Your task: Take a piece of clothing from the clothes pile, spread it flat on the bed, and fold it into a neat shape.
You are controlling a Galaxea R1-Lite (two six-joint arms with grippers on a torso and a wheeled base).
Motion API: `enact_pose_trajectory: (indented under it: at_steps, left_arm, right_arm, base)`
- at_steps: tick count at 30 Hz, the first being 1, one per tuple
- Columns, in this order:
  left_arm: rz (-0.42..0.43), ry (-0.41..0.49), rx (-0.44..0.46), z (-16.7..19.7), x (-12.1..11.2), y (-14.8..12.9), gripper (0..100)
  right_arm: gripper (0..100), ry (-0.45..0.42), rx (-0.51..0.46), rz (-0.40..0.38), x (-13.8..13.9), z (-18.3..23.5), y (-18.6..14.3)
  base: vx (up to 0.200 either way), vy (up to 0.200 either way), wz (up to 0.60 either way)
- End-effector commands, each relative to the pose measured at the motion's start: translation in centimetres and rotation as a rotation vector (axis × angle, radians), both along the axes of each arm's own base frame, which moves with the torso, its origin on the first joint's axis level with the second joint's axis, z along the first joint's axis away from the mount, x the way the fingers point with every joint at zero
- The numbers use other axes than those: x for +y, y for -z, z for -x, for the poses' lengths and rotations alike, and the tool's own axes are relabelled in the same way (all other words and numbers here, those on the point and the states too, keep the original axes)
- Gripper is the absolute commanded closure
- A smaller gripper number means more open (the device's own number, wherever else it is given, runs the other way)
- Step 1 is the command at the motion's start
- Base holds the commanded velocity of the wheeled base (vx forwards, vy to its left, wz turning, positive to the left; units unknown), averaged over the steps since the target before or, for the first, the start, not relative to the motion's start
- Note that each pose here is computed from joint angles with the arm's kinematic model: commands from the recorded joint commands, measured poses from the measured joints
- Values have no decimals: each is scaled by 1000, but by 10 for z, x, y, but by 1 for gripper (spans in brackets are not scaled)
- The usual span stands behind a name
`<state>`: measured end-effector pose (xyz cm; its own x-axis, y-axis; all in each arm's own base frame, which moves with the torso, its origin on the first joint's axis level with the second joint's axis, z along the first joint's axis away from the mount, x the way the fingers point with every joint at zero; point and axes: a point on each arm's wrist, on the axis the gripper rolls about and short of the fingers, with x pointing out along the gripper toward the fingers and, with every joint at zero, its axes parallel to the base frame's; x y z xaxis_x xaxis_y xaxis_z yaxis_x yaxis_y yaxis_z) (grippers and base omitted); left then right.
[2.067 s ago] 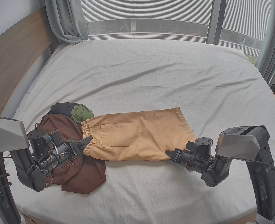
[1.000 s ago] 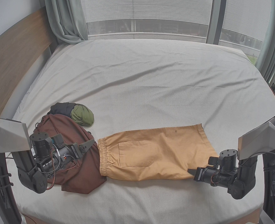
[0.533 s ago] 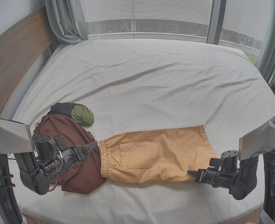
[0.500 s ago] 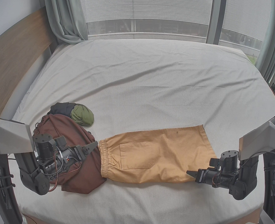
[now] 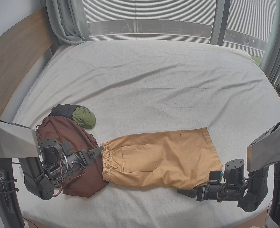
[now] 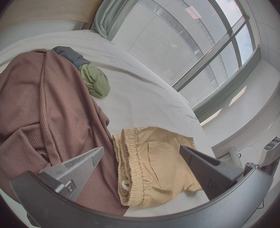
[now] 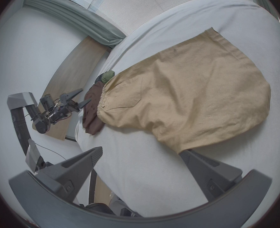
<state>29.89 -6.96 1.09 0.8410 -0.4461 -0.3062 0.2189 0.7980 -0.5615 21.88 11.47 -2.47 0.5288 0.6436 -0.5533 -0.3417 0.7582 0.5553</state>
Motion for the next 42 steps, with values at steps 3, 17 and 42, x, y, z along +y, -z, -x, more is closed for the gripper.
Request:
enact_pose_trajectory:
  at_steps: [3, 17, 42]
  left_arm:
    - [-12, 2, 53, -1, -1, 18, 0]
    - [-22, 7, 125, -7, -4, 48, 0]
    - [6, 64, 157, -14, -31, 71, 0]
  right_arm:
    - [0, -87, -81, -48, 23, 2, -17]
    - [0, -115, -131, -101, 28, -6, -28]
    - [0, -84, -157, -105, 23, -15, -30]
  base:
    - [0, 0, 0]
    - [0, 0, 0]
    - [0, 0, 0]
